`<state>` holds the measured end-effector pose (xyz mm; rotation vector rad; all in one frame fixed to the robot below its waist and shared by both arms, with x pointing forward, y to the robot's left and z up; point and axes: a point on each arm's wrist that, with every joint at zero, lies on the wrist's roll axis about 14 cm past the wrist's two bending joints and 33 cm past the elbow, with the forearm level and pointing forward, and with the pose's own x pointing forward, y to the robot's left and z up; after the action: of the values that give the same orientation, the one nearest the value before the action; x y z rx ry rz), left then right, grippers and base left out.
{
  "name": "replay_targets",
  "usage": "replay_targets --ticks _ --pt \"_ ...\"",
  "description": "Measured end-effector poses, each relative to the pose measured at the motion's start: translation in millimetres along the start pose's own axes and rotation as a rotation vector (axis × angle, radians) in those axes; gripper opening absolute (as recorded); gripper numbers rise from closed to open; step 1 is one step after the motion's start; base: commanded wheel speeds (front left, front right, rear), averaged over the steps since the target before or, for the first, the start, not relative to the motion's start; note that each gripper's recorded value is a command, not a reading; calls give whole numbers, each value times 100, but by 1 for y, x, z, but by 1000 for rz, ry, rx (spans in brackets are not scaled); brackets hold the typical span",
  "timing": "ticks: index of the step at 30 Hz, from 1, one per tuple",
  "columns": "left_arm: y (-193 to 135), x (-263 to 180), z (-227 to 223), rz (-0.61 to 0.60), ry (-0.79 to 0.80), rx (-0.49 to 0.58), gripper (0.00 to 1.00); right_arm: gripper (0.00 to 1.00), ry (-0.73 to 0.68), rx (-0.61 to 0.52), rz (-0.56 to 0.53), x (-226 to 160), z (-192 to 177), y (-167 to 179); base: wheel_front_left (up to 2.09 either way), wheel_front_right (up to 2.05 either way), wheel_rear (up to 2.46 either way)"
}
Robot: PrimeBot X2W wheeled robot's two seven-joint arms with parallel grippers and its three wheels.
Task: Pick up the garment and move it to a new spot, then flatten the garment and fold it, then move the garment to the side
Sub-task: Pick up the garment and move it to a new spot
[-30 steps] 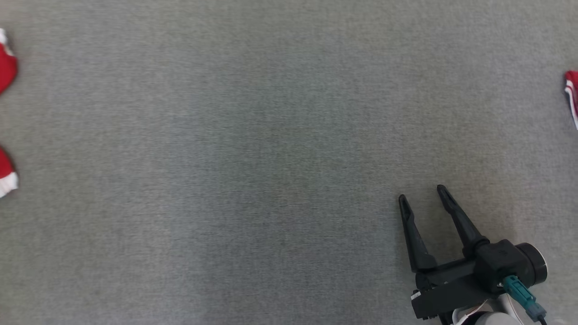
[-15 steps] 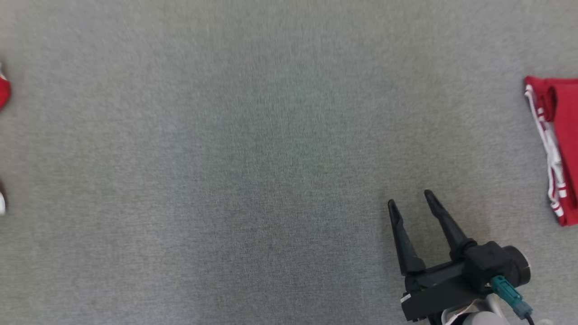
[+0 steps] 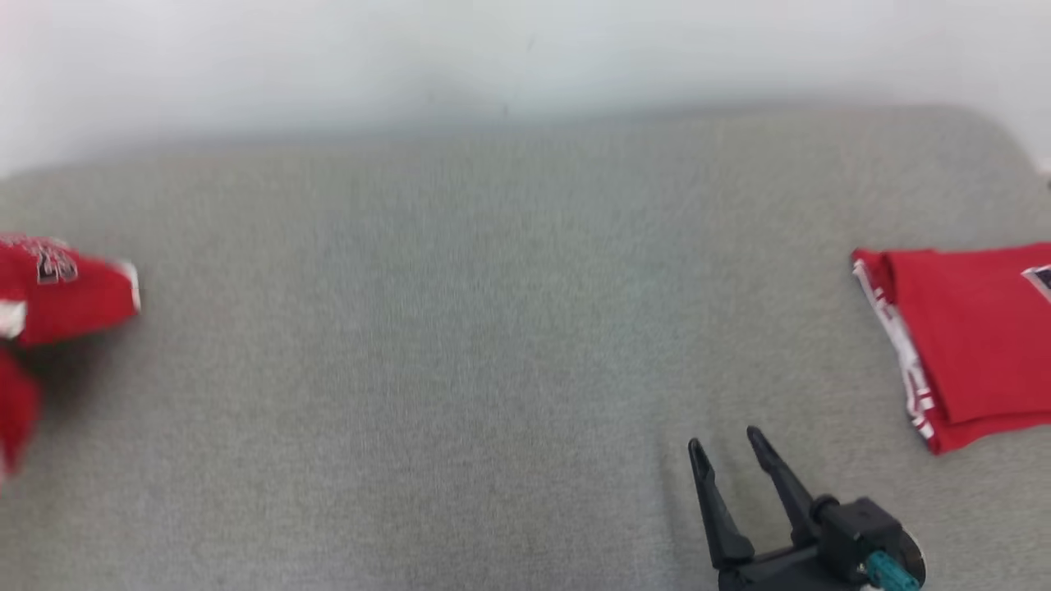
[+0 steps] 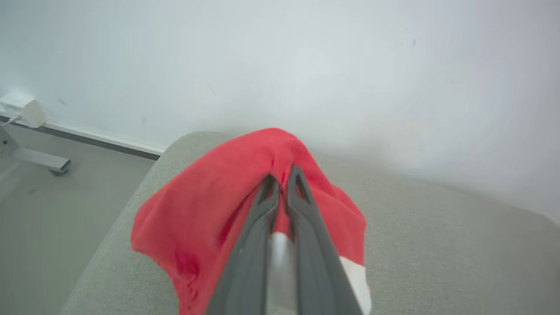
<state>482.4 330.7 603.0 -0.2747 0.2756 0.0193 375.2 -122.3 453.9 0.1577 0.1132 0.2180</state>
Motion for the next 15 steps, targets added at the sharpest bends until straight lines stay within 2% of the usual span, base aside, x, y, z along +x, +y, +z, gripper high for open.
replay_targets --ticks 7,11,15 --pt "-96 -41 74 -229 -219 77 0 100 -111 0 -17 -25 32 1 0 0 0" --pt "-159 -51 85 -382 -278 116 0 100 -151 -3 -37 -38 44 -2 0 0 0" --pt "-229 -57 71 -559 -273 125 0 100 -174 0 -78 -52 48 -12 0 0 0"
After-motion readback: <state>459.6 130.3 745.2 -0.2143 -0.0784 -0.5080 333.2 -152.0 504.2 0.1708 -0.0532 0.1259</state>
